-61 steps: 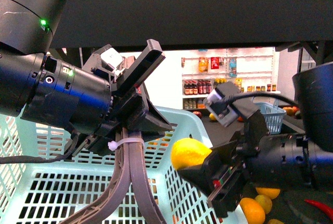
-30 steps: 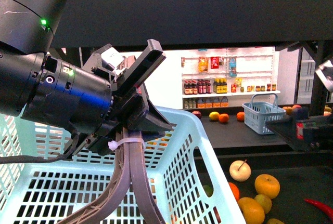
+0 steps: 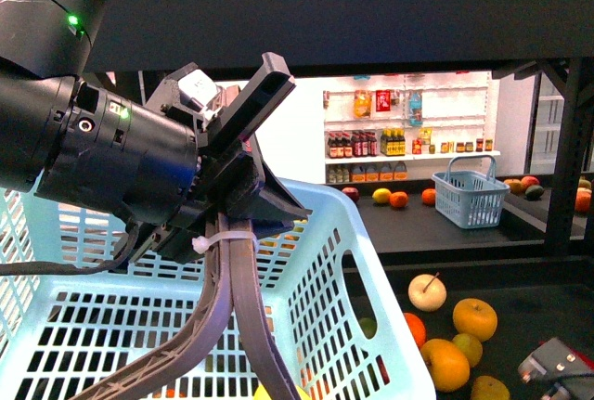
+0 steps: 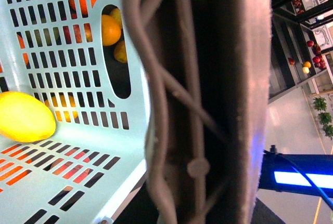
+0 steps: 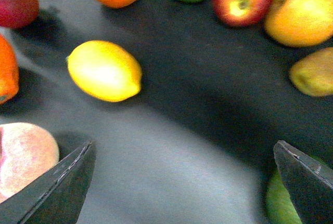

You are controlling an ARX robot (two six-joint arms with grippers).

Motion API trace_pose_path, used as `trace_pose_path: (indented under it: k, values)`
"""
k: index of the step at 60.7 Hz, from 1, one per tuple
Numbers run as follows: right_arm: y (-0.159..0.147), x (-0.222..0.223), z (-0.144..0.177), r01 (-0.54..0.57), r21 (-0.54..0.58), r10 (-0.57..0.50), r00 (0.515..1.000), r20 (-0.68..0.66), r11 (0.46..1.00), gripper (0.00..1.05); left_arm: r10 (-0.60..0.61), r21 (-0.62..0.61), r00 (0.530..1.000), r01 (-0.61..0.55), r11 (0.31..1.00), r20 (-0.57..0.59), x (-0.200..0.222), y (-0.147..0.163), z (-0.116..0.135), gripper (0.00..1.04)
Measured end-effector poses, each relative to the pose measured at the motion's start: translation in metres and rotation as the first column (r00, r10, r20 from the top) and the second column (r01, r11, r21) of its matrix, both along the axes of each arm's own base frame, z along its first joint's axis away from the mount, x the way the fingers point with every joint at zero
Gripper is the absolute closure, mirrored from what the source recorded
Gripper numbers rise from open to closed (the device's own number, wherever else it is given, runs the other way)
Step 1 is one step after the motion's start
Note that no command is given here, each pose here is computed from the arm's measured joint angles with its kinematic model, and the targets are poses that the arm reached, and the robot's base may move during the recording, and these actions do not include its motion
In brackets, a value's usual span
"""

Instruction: Pick lemon from shelf

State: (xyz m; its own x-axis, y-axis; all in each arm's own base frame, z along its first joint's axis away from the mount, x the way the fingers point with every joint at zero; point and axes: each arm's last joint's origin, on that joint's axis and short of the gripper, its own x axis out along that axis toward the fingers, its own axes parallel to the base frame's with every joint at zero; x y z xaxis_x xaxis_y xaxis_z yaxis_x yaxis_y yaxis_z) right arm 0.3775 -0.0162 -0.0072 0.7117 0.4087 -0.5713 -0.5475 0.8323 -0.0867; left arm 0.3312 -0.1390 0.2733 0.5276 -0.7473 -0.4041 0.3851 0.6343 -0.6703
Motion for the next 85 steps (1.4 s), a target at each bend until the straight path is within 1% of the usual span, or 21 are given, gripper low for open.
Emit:
trace_pose_path:
  k: [8,16,41,64,79,80,85]
  values:
    - [0.024,0.010,-0.016,-0.068,-0.026,0.068,0.998,-0.004,0.997,0.02,0.000,0.000,1.000,0.000,1.000,0.000,0.000,0.000,0.000,0.92]
    - [0.044,0.022,-0.028,-0.105,-0.040,0.105,0.994,0.004,0.994,0.02,0.000,0.000,1.000,0.000,1.000,0.000,0.000,0.000,0.000,0.92]
    - [0.086,0.054,-0.068,-0.173,-0.054,0.173,0.985,0.001,0.983,0.02,0.000,0.000,1.000,0.000,1.000,-0.001,0.000,0.000,0.000,0.92]
    - [0.098,0.079,-0.084,-0.174,-0.067,0.174,0.985,0.001,0.982,0.02,0.001,0.000,1.000,-0.001,1.000,-0.001,0.000,0.000,0.000,0.92]
    - [0.105,0.083,-0.094,-0.180,-0.072,0.179,0.984,-0.015,0.981,0.02,0.000,0.000,1.000,0.000,1.000,-0.001,0.000,0.000,0.000,0.92]
    - [0.106,0.084,-0.095,-0.179,-0.073,0.178,0.984,-0.019,0.981,0.04,0.000,0.000,1.000,0.000,1.000,-0.001,0.000,0.000,0.000,0.92]
    - [0.108,0.084,-0.097,-0.183,-0.073,0.180,0.983,-0.035,0.980,0.20,0.001,0.000,1.000,-0.001,1.000,-0.001,0.000,0.000,0.000,0.92]
